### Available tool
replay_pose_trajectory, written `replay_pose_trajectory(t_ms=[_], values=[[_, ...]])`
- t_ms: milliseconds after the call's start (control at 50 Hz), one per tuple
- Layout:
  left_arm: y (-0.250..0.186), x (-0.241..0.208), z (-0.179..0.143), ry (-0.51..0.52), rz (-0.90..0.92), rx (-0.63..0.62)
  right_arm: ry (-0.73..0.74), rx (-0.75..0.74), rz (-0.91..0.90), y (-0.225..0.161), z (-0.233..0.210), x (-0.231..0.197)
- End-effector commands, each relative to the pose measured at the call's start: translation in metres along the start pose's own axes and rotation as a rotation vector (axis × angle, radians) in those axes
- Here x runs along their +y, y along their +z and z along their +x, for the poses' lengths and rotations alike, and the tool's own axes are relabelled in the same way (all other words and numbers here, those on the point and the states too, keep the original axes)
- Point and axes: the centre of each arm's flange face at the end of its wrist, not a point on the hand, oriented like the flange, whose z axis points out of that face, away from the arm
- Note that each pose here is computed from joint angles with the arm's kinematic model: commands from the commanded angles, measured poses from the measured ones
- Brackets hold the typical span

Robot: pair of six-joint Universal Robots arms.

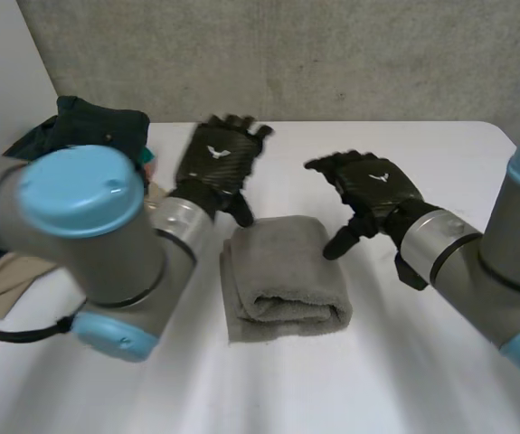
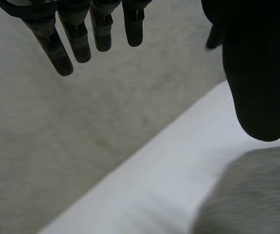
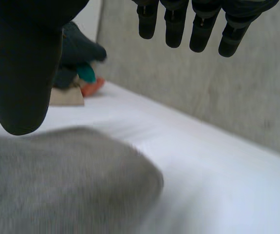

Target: Fold the laundry.

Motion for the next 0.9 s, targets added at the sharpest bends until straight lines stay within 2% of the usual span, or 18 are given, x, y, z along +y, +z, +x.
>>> replay_pose_trajectory(t_ms=[20, 80, 200, 300, 400, 500, 620, 720, 780, 900], values=[[0.015, 0.04, 0.024, -0.071, -0.205, 0.073, 0.014, -0.004, -0.175, 0.024, 0.01, 0.027], [0.013, 0.053, 0.027, -0.062, -0.268, 0.067, 0.027, -0.044, -0.223, 0.03, 0.008, 0.037], [0.0, 0.076, 0.018, -0.002, -0.411, -0.026, 0.037, -0.076, -0.252, 0.041, 0.007, 0.049], [-0.012, 0.087, 0.016, 0.135, -0.477, -0.043, 0.004, -0.088, -0.291, 0.046, 0.006, 0.065], [-0.015, 0.094, 0.018, 0.236, -0.505, -0.023, -0.128, -0.103, -0.324, 0.048, -0.007, 0.081], [-0.015, 0.091, 0.021, 0.236, -0.49, -0.012, -0.213, -0.06, -0.329, 0.045, -0.006, 0.078], [-0.011, 0.065, 0.023, 0.222, -0.387, -0.024, -0.22, -0.008, -0.25, 0.037, -0.002, 0.054], [-0.021, 0.009, 0.013, 0.194, -0.224, -0.064, -0.135, 0.059, -0.105, 0.016, 0.0, 0.028], [-0.029, -0.002, 0.011, 0.19, -0.189, -0.064, -0.085, 0.085, -0.085, 0.004, 0.006, 0.025], [-0.05, -0.013, 0.015, 0.169, -0.137, 0.03, 0.076, 0.098, -0.204, -0.018, 0.02, 0.062]])
